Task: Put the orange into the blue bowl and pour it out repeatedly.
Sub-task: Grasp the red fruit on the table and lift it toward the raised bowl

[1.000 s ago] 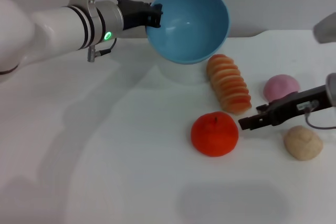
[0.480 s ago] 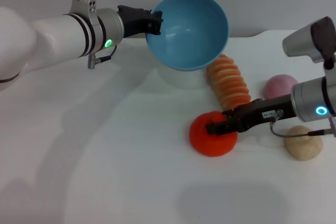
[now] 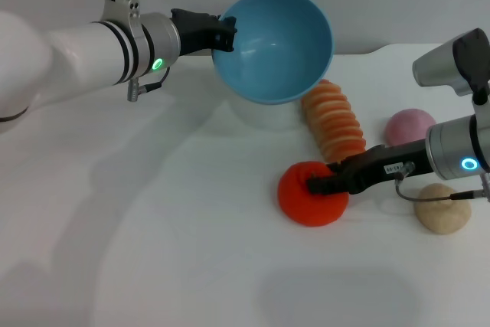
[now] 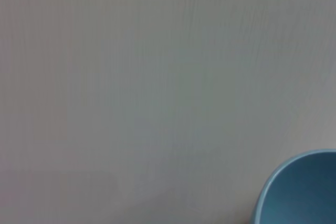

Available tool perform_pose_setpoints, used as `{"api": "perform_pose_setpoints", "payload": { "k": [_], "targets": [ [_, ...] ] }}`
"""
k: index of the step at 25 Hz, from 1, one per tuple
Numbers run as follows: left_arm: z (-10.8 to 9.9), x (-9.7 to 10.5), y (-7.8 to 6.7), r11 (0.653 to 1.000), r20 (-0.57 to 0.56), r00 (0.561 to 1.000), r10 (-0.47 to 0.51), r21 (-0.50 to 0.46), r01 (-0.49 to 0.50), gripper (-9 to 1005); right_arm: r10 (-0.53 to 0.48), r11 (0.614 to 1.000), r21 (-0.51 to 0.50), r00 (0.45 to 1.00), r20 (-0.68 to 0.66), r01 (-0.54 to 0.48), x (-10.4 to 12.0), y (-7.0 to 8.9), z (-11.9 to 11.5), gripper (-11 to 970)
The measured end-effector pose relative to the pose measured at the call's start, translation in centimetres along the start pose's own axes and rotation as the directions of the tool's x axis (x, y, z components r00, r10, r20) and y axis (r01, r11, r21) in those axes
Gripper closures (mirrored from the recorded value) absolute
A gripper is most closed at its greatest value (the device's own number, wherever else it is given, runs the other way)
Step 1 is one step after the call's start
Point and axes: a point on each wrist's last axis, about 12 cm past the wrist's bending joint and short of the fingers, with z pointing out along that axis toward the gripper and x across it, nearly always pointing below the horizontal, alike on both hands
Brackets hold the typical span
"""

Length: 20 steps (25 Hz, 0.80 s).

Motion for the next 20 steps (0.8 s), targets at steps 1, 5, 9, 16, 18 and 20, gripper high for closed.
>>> {"api": "perform_pose_setpoints", "payload": {
  "k": [1, 5, 9, 16, 18, 20],
  "targets": [
    [0.0, 0.0, 0.0, 1.000, -0.001, 1.000, -0.001, -0.001, 0.001, 998, -0.002, 1.000, 0.000, 1.000, -0.001, 0.002, 0.0, 0.0, 0.0, 374],
    [-0.1, 0.3, 0.1, 1.000, -0.002, 1.000, -0.006, -0.005, 0.006, 997, -0.010, 1.000, 0.001, 1.000, -0.001, 0.010, -0.1, 0.0, 0.0, 509],
    [-0.2, 0.4, 0.2, 1.000, -0.003, 1.000, -0.009, -0.007, 0.009, 997, -0.034, 0.999, 0.007, 0.999, 0.010, 0.034, -0.3, 0.0, -0.3, 669],
    [-0.2, 0.5, 0.2, 1.000, -0.006, 1.000, -0.005, -0.008, 0.005, 998, -0.141, 0.988, -0.044, 0.982, 0.127, 0.148, -1.4, 1.1, -1.9, 824],
    [-0.2, 0.5, 0.3, 1.000, -0.007, 1.000, -0.003, -0.008, 0.003, 998, -0.212, 0.975, -0.030, 0.961, 0.177, 0.221, -2.7, 1.9, -3.7, 833],
    [-0.2, 0.6, 0.2, 1.000, -0.012, 1.000, 0.001, -0.002, -0.001, 998, -0.252, 0.966, -0.001, 0.944, 0.214, 0.258, -3.8, 2.5, -5.4, 842]
  ]
}}
